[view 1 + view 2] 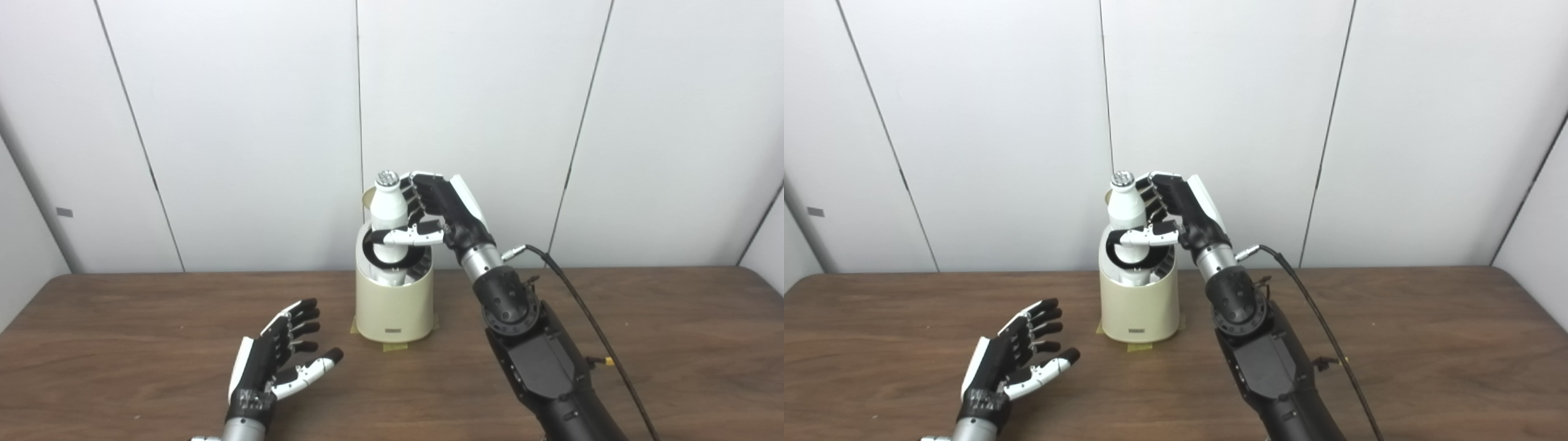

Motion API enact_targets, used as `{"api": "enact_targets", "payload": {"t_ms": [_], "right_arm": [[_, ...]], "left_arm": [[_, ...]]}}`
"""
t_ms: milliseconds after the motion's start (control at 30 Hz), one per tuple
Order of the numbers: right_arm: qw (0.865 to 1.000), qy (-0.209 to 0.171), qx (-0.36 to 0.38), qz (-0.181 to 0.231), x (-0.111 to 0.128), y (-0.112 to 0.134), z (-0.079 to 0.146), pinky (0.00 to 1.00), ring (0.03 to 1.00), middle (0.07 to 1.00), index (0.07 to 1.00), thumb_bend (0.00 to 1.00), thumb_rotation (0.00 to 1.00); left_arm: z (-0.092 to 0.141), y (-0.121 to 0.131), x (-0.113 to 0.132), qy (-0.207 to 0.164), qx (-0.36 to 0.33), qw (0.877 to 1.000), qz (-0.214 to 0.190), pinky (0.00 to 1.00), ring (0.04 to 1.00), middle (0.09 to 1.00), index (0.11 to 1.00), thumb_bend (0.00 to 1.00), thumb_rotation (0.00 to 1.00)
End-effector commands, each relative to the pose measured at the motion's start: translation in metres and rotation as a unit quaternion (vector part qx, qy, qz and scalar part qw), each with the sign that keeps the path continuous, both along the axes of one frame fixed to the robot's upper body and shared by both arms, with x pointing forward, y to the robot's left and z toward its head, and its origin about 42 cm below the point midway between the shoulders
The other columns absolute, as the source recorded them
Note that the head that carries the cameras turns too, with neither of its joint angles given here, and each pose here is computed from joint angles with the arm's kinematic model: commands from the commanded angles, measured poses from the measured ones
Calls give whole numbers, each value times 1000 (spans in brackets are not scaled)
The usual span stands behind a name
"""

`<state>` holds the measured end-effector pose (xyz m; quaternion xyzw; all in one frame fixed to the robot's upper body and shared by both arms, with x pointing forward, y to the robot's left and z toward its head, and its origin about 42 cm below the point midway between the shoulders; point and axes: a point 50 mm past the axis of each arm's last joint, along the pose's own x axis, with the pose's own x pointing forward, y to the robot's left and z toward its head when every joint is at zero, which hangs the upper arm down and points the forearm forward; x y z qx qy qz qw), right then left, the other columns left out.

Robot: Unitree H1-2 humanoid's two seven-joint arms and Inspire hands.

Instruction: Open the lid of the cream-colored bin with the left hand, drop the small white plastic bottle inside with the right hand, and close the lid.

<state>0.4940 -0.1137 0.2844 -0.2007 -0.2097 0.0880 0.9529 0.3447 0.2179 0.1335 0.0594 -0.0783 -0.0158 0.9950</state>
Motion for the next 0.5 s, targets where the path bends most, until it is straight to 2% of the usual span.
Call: {"api": "enact_targets", "payload": {"t_ms": [0,467], "right_arm": [[998,-67,6,8,7,9,43,306,403,495,546,492,0],[995,-94,-5,9,19,3,39,306,405,507,552,490,0]], "left_arm": [[25,-6,10,-47,-4,999,-6,677,779,815,835,702,79],[26,-7,8,-47,-5,999,-1,677,785,812,828,701,67]]}}
